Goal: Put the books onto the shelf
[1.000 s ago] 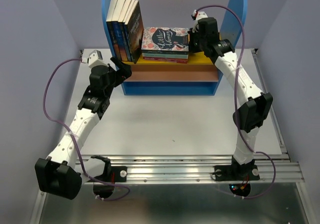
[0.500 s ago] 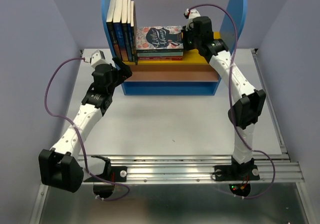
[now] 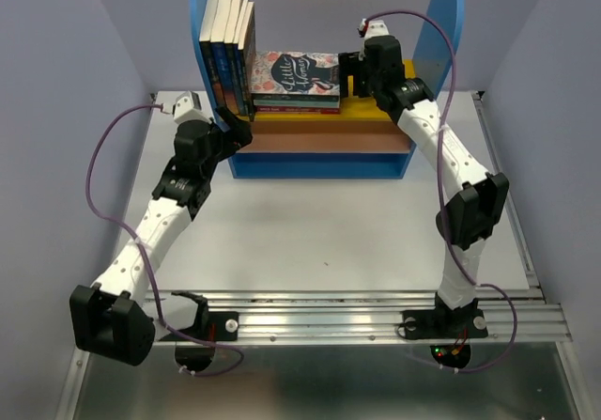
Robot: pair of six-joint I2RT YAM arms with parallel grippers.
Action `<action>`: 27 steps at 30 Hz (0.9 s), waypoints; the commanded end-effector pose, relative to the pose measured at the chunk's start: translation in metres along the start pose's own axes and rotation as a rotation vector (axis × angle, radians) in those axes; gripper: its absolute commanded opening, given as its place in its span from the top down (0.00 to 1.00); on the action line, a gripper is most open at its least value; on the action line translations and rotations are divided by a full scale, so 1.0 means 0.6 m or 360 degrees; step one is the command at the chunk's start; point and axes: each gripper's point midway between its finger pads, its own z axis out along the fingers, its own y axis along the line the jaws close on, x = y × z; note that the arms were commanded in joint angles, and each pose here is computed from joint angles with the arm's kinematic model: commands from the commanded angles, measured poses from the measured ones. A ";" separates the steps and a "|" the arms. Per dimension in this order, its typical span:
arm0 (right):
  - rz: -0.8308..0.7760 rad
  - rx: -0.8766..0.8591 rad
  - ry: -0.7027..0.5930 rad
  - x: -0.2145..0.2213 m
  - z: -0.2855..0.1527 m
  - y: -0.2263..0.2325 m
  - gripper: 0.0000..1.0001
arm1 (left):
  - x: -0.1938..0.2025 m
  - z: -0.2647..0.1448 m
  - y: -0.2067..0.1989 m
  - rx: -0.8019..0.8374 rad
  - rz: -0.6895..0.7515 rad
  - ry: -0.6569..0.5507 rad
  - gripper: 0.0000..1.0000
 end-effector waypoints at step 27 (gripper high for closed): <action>0.0479 -0.0105 -0.0183 0.062 -0.418 -0.034 0.00 | -0.116 -0.300 0.064 -0.0361 -0.0214 -0.0219 0.01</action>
